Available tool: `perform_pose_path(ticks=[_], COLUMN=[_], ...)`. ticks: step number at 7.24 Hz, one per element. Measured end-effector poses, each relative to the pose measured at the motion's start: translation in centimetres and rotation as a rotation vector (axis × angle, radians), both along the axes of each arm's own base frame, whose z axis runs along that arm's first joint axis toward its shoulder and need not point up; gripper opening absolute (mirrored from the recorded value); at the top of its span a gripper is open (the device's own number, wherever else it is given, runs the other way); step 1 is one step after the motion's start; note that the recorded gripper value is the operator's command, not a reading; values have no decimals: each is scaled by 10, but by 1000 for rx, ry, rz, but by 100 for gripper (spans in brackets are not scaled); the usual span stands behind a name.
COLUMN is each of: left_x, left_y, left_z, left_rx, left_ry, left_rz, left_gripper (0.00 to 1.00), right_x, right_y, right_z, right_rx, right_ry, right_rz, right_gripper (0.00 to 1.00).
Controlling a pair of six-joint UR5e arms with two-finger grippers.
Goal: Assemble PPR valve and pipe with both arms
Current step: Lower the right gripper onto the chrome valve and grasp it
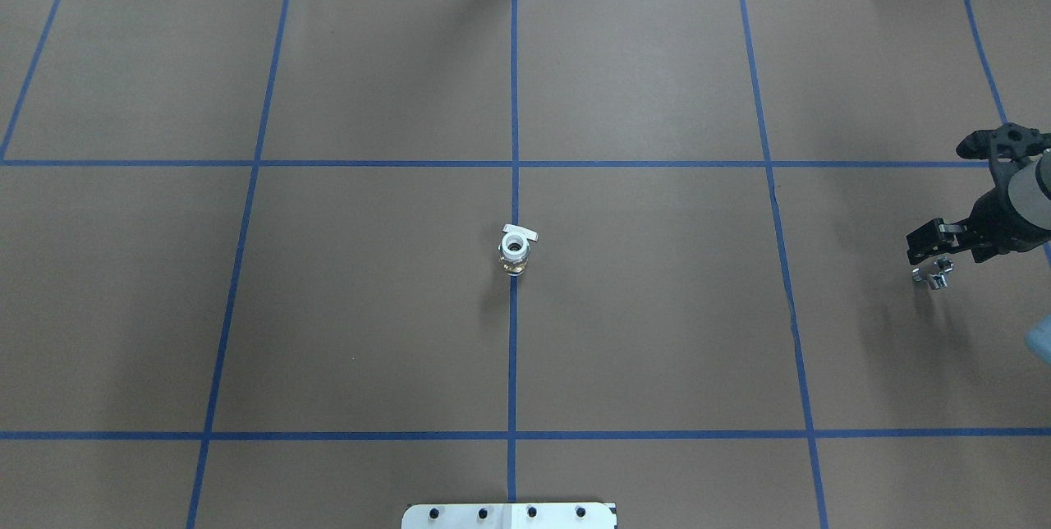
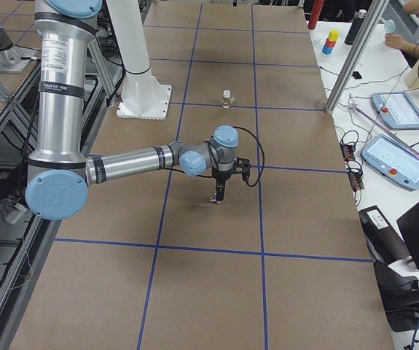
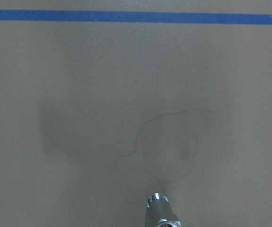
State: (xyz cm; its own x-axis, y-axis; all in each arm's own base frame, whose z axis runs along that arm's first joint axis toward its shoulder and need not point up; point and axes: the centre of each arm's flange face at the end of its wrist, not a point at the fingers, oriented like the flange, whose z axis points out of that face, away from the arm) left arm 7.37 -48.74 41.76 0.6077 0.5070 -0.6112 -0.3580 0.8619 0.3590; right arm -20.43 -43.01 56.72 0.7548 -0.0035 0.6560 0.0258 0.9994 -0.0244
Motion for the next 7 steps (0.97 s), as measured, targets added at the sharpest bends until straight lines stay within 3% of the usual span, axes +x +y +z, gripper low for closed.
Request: perform_pose_path(ticks=[2, 4, 5, 7], left_x=[0, 0, 0, 0], left_y=[0, 0, 0, 0], left_z=[0, 0, 0, 0], left_rx=[-1, -1, 0, 0], left_ry=[0, 0, 0, 0], left_rz=[0, -1, -1, -1], left_gripper=[100, 100, 100, 100], right_x=[-5, -8, -8, -9], right_y=[-1, -3, -4, -4], right_z=[8, 11, 12, 9], right_rx=[-10, -15, -17, -15], right_ry=[8, 12, 13, 8], right_rz=[-9, -12, -11, -12], right_gripper=[69, 28, 0, 0])
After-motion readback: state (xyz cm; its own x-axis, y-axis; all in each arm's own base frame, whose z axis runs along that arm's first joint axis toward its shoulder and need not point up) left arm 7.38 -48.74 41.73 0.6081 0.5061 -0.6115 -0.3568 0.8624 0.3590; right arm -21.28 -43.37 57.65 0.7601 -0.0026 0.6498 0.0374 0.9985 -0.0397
